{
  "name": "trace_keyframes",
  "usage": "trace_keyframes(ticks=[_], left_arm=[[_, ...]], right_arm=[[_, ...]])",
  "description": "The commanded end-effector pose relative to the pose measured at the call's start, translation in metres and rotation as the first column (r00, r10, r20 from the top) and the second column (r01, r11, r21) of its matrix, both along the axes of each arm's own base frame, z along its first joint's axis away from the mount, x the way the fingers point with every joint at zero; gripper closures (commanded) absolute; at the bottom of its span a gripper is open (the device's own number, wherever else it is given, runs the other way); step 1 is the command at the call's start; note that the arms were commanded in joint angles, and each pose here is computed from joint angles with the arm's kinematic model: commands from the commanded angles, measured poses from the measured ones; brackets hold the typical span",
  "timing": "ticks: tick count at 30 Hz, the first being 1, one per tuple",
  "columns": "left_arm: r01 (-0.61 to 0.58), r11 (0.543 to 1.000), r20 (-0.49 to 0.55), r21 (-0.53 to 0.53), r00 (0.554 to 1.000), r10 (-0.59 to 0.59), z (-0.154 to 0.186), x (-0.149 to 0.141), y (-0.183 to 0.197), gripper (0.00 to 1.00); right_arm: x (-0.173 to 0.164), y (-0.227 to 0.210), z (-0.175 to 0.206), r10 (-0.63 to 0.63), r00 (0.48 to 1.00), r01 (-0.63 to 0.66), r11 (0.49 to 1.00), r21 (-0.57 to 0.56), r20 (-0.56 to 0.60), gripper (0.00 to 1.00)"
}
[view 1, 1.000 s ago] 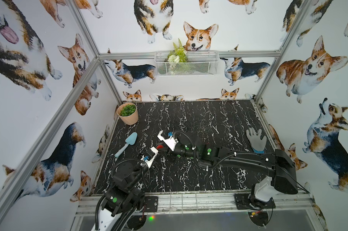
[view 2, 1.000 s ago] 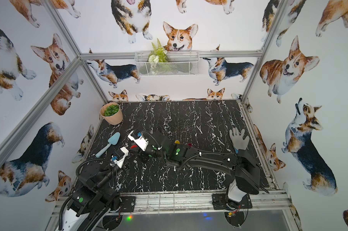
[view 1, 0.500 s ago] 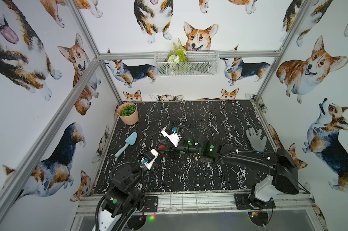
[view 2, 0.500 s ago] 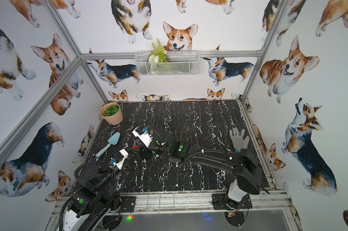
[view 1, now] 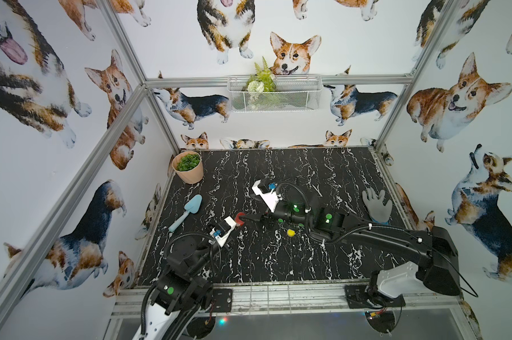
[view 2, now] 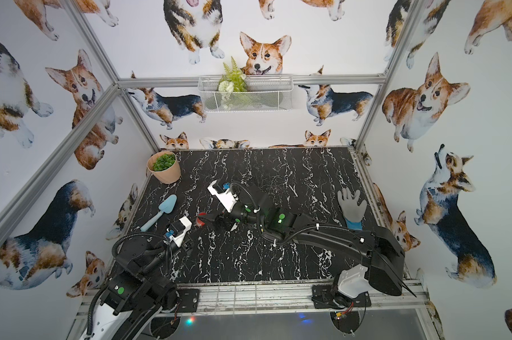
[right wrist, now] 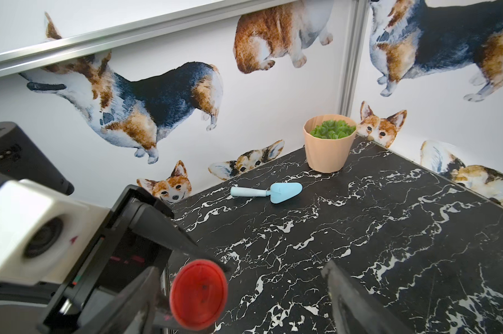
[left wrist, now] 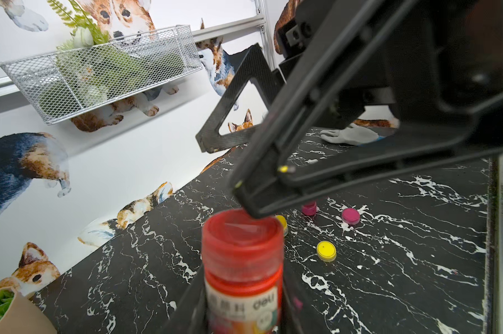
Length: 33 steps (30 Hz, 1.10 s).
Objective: Close the paint jar lid
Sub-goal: Screw the lid onto the paint jar.
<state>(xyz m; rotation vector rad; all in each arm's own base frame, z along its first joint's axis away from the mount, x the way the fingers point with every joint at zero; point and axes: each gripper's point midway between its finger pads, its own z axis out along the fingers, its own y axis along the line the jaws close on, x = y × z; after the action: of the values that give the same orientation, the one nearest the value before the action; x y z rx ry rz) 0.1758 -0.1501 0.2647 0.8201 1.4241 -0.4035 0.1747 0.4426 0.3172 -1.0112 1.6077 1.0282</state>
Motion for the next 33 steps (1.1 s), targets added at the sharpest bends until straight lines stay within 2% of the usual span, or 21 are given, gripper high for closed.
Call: trace_keyframes(ticks=[1,4,6,9,12,18,22,25,29,33], left_arm=[[0.006,1.0,0.035,-0.002,0.999,-0.006,0.009,0.0,-0.001,0.65],[0.035,0.999,0.033,-0.004,0.999,-0.035,0.009,-0.004,-0.004,0.65],[0.052,0.999,0.035,-0.008,0.998,-0.051,0.01,-0.006,-0.006,0.65],[0.109,0.994,0.034,-0.019,0.994,-0.108,0.01,-0.013,-0.013,0.64],[0.151,0.988,0.023,-0.019,0.988,-0.15,0.009,-0.018,-0.018,0.64],[0.147,0.989,0.019,0.005,0.989,-0.147,0.005,-0.017,-0.017,0.64],[0.123,0.992,0.017,0.022,0.992,-0.124,0.003,-0.014,-0.015,0.65],[0.095,0.995,0.018,0.031,0.995,-0.096,0.002,-0.011,-0.012,0.65],[0.062,0.997,0.022,0.043,0.998,-0.063,0.001,-0.006,-0.008,0.65],[0.052,0.998,0.021,0.044,0.998,-0.053,0.002,-0.005,-0.007,0.65]], right_arm=[[-0.01,-0.003,0.005,0.068,0.997,-0.068,0.998,-0.007,0.041,0.08],[-0.01,-0.009,0.005,0.097,0.992,-0.095,0.995,-0.026,0.084,0.1],[-0.018,-0.013,0.006,0.18,0.977,-0.177,0.983,-0.04,0.113,0.14],[-0.036,-0.021,0.004,0.314,0.925,-0.301,0.949,-0.093,0.215,0.23],[-0.04,-0.028,0.003,0.357,0.889,-0.336,0.934,-0.12,0.285,0.26],[-0.045,-0.031,0.0,0.468,0.85,-0.442,0.884,-0.154,0.243,0.33],[-0.038,-0.024,-0.004,0.47,0.852,-0.435,0.88,-0.19,0.228,0.36],[-0.037,-0.019,-0.002,0.48,0.852,-0.444,0.874,-0.199,0.208,0.44],[-0.027,-0.012,-0.012,0.451,0.871,-0.39,0.876,-0.285,0.193,0.45],[-0.027,-0.008,-0.015,0.456,0.87,-0.389,0.869,-0.305,0.189,0.45]])
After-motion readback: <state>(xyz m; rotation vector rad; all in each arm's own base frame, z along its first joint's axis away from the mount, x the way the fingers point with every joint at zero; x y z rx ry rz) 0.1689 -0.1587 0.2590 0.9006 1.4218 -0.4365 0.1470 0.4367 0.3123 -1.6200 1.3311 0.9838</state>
